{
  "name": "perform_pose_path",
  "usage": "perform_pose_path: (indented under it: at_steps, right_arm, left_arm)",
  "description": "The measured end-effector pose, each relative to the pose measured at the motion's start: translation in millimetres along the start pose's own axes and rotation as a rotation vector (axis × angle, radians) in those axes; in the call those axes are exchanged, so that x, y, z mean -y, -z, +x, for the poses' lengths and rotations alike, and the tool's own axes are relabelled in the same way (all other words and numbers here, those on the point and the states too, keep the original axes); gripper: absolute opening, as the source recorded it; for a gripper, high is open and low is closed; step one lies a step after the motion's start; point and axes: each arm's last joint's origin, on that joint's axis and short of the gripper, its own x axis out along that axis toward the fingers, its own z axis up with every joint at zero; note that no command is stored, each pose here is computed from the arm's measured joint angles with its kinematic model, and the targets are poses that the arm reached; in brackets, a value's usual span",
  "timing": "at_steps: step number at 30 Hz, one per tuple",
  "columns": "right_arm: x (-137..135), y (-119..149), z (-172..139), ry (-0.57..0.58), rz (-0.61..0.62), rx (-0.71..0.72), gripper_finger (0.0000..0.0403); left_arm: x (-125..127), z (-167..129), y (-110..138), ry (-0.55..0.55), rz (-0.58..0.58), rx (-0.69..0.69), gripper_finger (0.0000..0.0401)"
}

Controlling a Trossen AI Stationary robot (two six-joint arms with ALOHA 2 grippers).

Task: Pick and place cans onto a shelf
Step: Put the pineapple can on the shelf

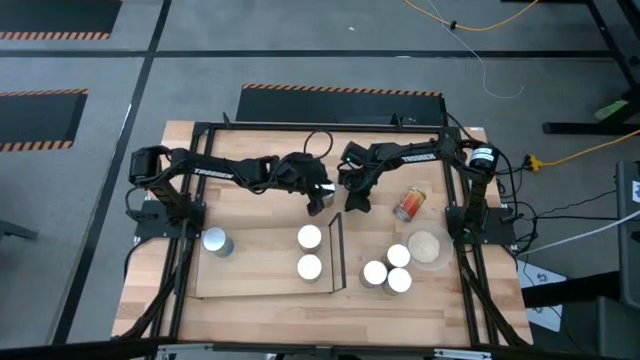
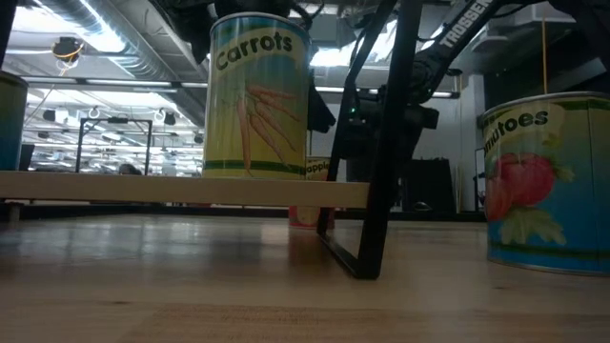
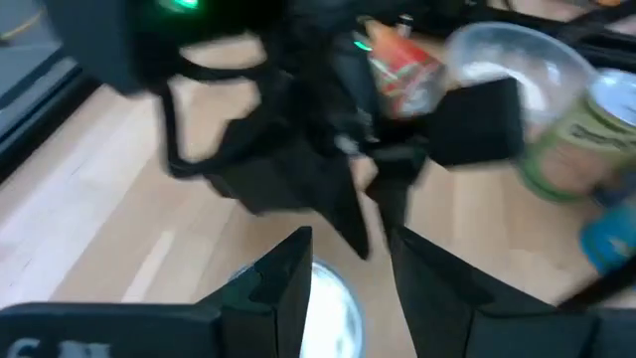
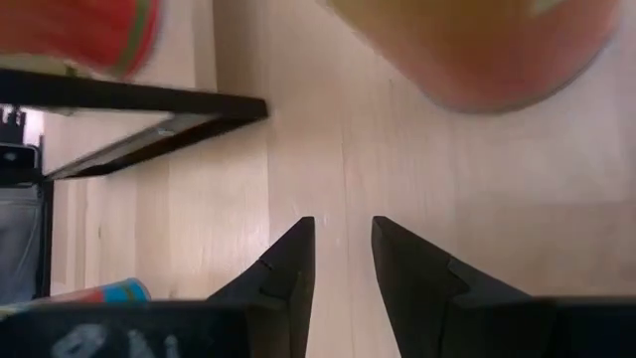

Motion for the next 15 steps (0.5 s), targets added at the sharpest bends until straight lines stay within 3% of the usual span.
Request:
perform_pose_path:
  at_steps: [7, 15]
  right_arm:
    - [-14, -4, -44, 0.053, -0.043, 0.088, 0.0108]
    - [-34, -5, -96, 0.242, -0.107, 0.215, 0.0108]
  left_arm:
    - [2, -10, -7, 0.060, 0.101, 0.027, 0.0133]
    - [3, -10, 1, 0.089, 0.100, -0.062, 0.0132]
